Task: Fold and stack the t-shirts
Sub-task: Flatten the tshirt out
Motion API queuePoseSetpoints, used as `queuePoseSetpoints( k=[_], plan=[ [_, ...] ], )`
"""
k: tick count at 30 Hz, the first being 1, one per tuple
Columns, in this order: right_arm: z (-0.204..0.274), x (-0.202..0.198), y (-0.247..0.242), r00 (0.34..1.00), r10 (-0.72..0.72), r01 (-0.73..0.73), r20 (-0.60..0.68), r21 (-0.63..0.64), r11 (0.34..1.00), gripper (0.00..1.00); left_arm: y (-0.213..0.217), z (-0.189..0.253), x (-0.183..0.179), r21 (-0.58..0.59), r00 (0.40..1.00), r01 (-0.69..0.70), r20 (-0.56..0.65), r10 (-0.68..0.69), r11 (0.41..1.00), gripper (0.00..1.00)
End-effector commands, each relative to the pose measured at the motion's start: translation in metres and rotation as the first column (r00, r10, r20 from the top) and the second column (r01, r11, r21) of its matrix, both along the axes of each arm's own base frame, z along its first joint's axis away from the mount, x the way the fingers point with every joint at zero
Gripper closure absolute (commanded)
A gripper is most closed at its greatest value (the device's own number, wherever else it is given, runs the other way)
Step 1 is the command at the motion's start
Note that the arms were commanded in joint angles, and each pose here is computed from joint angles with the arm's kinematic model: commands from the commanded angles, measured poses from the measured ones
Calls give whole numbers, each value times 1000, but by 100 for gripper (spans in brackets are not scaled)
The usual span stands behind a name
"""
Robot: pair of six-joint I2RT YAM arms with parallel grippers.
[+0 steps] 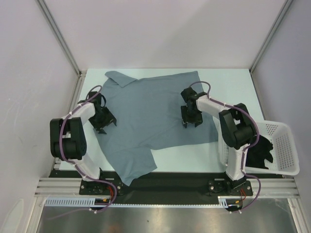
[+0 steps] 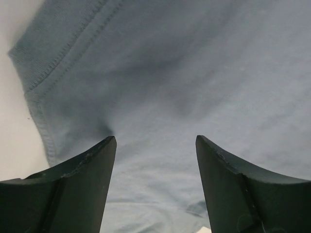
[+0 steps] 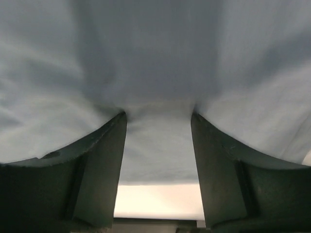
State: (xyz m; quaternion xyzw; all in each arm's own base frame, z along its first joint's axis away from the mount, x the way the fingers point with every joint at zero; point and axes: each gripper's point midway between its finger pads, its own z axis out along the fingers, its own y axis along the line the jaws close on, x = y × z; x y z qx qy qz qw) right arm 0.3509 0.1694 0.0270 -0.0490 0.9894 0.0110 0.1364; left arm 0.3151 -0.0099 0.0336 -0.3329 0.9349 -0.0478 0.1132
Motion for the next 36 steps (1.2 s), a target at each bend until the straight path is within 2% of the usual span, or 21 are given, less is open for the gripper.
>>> queuePoseSetpoints(
  k=[1,5,7,10,13,15,18,20,21,23,26,27,29,31,32,33,34,35,36],
  plan=[
    [-4,-17,-11,1000,-7,7,3,-52,999,40,15,5,0,52,999,-34,44,32,998,27],
    [-16,-53,-27,999,-33,30,-34,-93,995,40,30,-20,-40,43,988,-146,-40,147,988,25],
    [-22,-72,-33,997,-45,38,-59,-101,994,40,32,-35,-67,32,974,-191,-122,193,981,23],
    [-26,-97,-36,995,-42,31,-95,-117,993,40,41,-52,-116,-5,911,-325,-270,311,946,23],
    [-25,-127,-31,991,-28,15,-127,-104,994,39,44,-53,-147,-31,879,-387,-315,359,922,24],
    [-21,-144,-21,991,5,-18,-135,-89,996,40,49,-38,-143,-44,897,-388,-248,366,921,24],
    [-6,-171,-8,987,42,-52,-157,-64,997,40,57,-2,-124,-22,920,-370,-150,363,929,24],
    [11,-170,2,991,52,-57,-121,-36,998,39,58,15,-118,4,939,-330,-100,329,944,23],
    [18,-170,1,992,52,-58,-117,-41,998,40,59,34,-108,21,953,-301,-36,301,953,23],
    [32,-153,2,997,42,-45,-69,-35,998,40,54,55,-95,87,980,-196,43,193,977,24],
    [60,-103,7,999,26,-26,21,13,1000,39,32,91,-58,99,975,-67,218,44,993,24],
    [71,-74,18,996,37,-40,78,41,998,40,25,101,-45,87,964,-42,264,18,995,25],
    [82,-42,24,994,14,-24,105,96,995,39,6,112,-6,25,920,37,390,-43,999,26],
    [98,-1,43,989,-12,-14,146,179,984,40,-18,122,23,-74,861,140,502,-85,987,34],
    [106,10,52,990,-21,-15,141,247,969,40,-21,128,60,-81,795,171,600,-89,982,35],
    [111,20,59,988,-30,-14,149,286,958,40,-29,136,77,-113,758,215,646,-93,970,35],
    [120,33,73,988,-30,-24,151,340,940,39,-29,135,95,-120,744,217,663,-85,969,34],
    [124,38,78,987,-30,-28,157,354,935,40,-28,114,115,-154,774,196,630,-56,968,33],
    [125,40,80,988,-29,-27,150,356,934,40,-26,120,138,-164,761,187,648,-37,969,33]
  ],
)
